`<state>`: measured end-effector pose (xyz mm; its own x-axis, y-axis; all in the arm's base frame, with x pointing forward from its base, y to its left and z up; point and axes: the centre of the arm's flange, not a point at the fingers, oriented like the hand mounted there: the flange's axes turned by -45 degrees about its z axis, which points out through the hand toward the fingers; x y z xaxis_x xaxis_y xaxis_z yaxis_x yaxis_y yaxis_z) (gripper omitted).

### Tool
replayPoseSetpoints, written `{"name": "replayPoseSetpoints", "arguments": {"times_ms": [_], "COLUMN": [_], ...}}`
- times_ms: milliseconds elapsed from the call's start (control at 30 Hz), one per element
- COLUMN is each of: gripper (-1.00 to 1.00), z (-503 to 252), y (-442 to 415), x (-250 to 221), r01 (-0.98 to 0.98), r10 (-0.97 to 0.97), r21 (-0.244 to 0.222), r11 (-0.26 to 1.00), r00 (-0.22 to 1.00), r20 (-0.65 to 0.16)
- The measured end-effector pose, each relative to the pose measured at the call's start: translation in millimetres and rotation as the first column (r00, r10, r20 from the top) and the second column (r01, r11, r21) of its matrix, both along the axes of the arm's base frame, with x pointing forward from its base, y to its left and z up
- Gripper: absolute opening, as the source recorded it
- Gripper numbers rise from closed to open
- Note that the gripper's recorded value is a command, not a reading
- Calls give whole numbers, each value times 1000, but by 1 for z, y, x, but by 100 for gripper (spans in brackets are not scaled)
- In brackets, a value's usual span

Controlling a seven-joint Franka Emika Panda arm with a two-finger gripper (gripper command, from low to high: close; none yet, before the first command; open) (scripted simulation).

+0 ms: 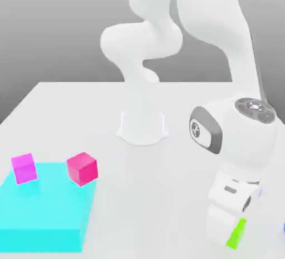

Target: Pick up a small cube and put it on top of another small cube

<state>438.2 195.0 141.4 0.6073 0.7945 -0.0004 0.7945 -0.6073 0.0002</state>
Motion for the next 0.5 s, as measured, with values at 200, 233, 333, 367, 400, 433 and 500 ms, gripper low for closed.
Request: {"name": "replayPoseSetpoints", "arguments": {"times_ms": [200, 233, 333, 367, 400, 433, 500], "gripper": [-100, -100, -100, -100, -100, -100, -100], "z": [60, 67, 87, 94, 95, 87, 61], "y": [31, 48, 105, 124, 138, 146, 151], "x": [4, 6, 7, 6, 4, 4, 3], "r01": [-60, -94, -198, -231, -256, -268, -276], "r10": [60, 94, 198, 231, 256, 268, 276], "r21": [1, 1, 2, 2, 2, 2, 1], "r11": [998, 996, 980, 973, 967, 964, 961], "r00": [998, 996, 980, 973, 967, 964, 961], "r20": [-2, -2, -3, -2, -2, -2, -1]}}
